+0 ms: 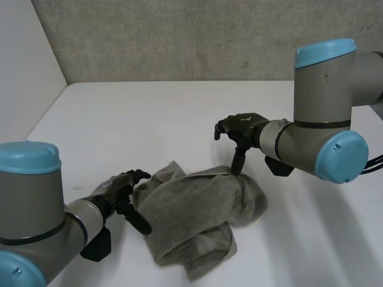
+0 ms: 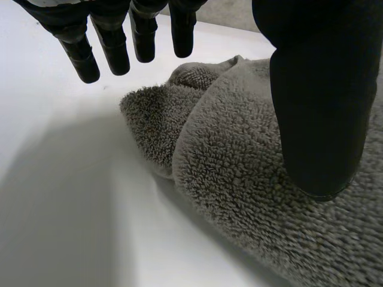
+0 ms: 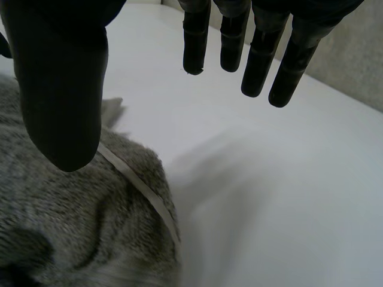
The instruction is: Fold the towel.
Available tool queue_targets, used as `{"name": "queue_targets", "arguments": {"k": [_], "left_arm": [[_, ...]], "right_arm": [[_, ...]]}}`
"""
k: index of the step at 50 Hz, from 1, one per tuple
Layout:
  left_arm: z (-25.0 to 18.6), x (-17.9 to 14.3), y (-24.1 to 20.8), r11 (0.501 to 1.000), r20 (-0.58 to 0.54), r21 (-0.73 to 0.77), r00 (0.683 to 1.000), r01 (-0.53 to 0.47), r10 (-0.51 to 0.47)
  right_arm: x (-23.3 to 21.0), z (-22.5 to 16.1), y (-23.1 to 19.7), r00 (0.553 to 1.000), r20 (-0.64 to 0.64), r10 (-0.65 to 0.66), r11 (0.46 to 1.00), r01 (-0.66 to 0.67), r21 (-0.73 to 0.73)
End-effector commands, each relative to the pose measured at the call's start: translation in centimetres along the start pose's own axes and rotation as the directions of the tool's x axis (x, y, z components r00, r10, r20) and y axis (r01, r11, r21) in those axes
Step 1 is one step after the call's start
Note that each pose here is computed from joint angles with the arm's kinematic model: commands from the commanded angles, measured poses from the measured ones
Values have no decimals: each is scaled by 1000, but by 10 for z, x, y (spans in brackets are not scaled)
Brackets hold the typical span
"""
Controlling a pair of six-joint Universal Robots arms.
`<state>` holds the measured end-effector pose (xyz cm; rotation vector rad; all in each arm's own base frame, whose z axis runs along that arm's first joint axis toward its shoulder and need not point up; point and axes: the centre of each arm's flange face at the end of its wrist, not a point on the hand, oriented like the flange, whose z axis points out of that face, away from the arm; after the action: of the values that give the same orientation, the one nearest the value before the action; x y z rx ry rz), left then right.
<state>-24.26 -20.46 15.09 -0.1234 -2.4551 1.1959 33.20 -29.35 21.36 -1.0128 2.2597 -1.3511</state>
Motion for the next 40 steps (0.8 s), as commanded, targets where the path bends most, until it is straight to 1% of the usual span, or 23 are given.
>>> {"name": "queue_targets", "arguments": {"k": [1, 9, 22, 26, 31, 35, 37, 38, 39, 40], "left_arm": [[10, 1, 0, 1000, -4, -2, 1000, -4, 4], [21, 0, 3, 1000, -2, -14, 1000, -12, 12], [32, 0, 3, 1000, -6, -16, 1000, -18, 18], [33, 1, 1, 1000, -9, -10, 1000, -18, 18], [38, 1, -5, 999, -1, 35, 1000, -24, 24], [41, 2, -10, 998, 0, 61, 1000, -28, 28], [44, 5, -15, 995, -4, 80, 998, -66, 66], [44, 5, -15, 995, -4, 80, 998, -66, 67], [47, 6, -18, 991, -4, 89, 994, -105, 105], [47, 6, -18, 990, -4, 89, 994, -105, 106]], "right_arm": [[21, 14, 18, 999, -30, 39, 998, -40, -57], [24, 20, 37, 998, -29, 59, 991, -62, -119], [22, 23, 54, 997, -15, 77, 983, -79, -169], [21, 24, 56, 997, -12, 80, 981, -81, -176], [15, 25, 59, 996, 11, 83, 980, -80, -182], [15, 26, 59, 997, 10, 79, 983, -76, -170], [16, 28, 58, 997, 7, 75, 985, -73, -154], [17, 30, 54, 997, -1, 71, 990, -71, -126], [20, 32, 48, 997, -20, 69, 994, -71, -84], [21, 32, 47, 997, -20, 69, 994, -71, -84]]}}
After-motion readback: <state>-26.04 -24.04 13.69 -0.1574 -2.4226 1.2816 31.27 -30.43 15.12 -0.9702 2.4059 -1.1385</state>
